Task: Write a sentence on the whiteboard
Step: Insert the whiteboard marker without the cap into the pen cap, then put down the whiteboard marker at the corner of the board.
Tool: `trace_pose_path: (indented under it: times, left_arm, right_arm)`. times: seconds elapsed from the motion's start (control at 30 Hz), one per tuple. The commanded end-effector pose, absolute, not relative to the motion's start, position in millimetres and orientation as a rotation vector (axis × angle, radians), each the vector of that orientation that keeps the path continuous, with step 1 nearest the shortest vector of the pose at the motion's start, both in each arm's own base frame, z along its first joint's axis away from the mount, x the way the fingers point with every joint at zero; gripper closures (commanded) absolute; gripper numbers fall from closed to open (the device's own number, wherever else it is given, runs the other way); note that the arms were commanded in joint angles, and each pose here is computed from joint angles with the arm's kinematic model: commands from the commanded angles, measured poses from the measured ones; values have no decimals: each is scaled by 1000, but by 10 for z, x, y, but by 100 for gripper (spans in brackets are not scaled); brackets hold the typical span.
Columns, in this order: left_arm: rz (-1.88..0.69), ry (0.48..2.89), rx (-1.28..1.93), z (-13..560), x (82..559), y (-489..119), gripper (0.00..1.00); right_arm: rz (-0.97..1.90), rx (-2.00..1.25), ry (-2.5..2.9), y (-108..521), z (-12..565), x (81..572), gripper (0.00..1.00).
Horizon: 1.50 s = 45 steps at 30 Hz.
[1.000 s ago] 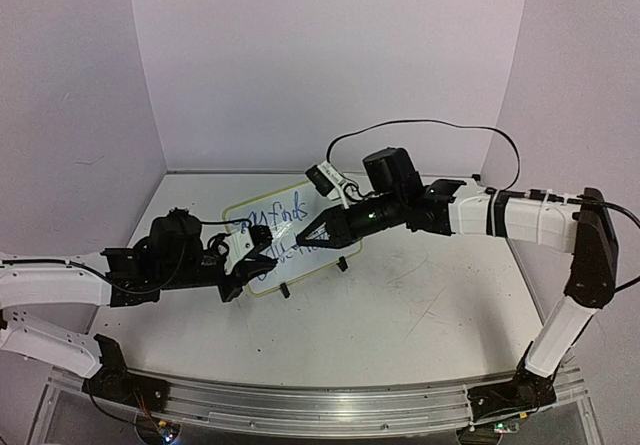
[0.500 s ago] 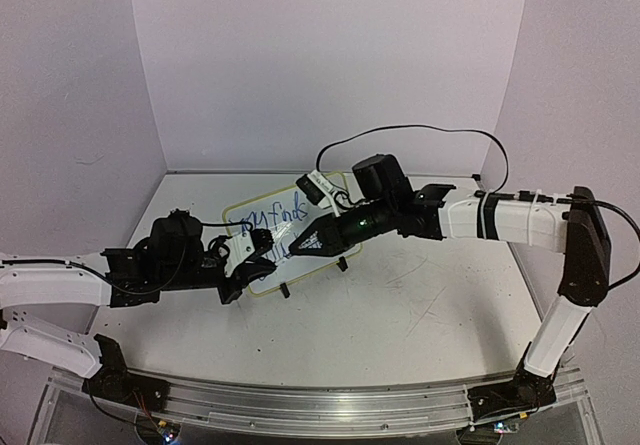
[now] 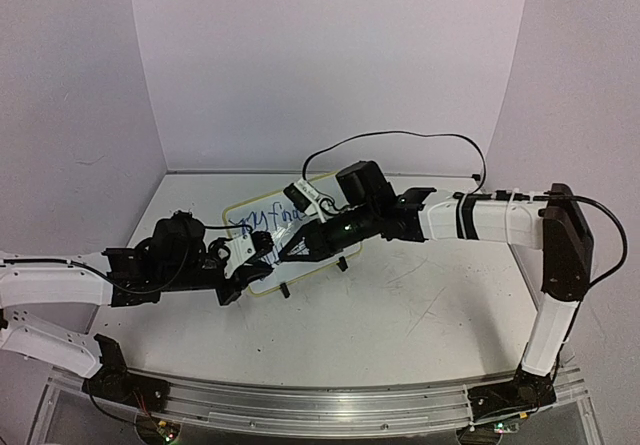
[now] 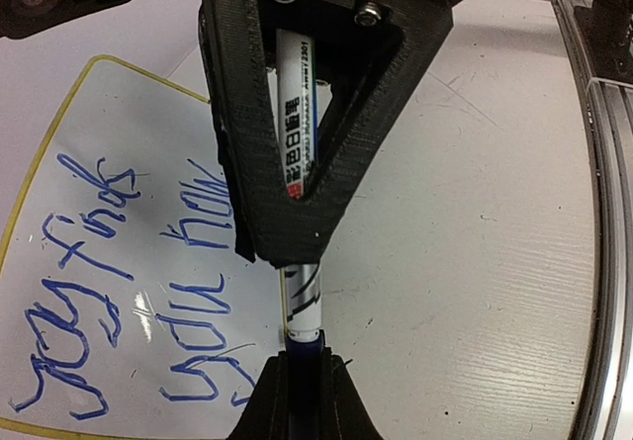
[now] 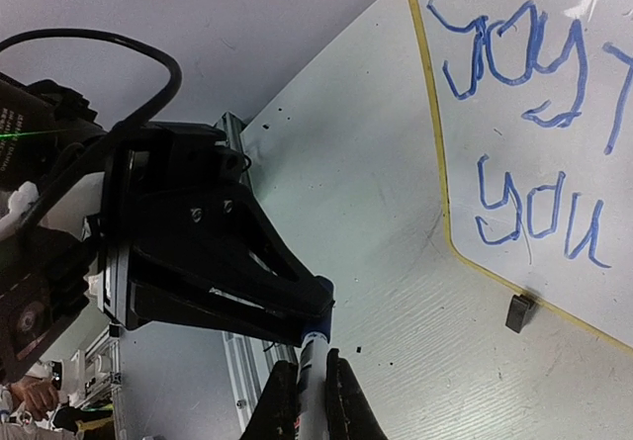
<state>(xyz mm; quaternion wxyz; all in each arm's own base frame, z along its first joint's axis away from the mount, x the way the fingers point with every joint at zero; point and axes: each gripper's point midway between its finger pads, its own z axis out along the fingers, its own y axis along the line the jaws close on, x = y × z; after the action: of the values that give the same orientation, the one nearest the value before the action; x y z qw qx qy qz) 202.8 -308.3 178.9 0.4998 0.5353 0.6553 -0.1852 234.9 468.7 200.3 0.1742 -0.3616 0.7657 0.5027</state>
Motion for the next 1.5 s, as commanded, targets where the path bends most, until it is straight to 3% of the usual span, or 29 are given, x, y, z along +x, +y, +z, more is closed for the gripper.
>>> trace_pose_path:
  times: [0.0,0.67,0.7,0.87,0.97,1.2,1.47]
  left_arm:
    - [-482,1486,1241,2183,2092,-3238,100]
    - [-561,1414,1261,2350,1897,-3426,100]
    - [-570,1438,1252,2358,1894,-3410,98]
    - [-585,1525,1152,2396,1876,-3200,21]
    - [-664,1531,1095,2618,1790,-3135,6]
    - [-752,1589,900,3028,1874,-3078,3]
    - [-756,1656,785,2916,2109,-3232,6]
  right_arm:
    - [1426,-1061,2198,4912,1850,2187,100]
    - [1566,-997,2230,5138,1592,1928,100]
    - [1546,-970,2239,5049,1591,1985,100]
    - [1543,-920,2250,4567,1629,2116,100]
    - [1561,-880,2268,4153,1646,2135,100]
    - [1619,-541,2489,2940,1212,2172,100]
    - [1656,-30,2667,2332,850,2322,99]
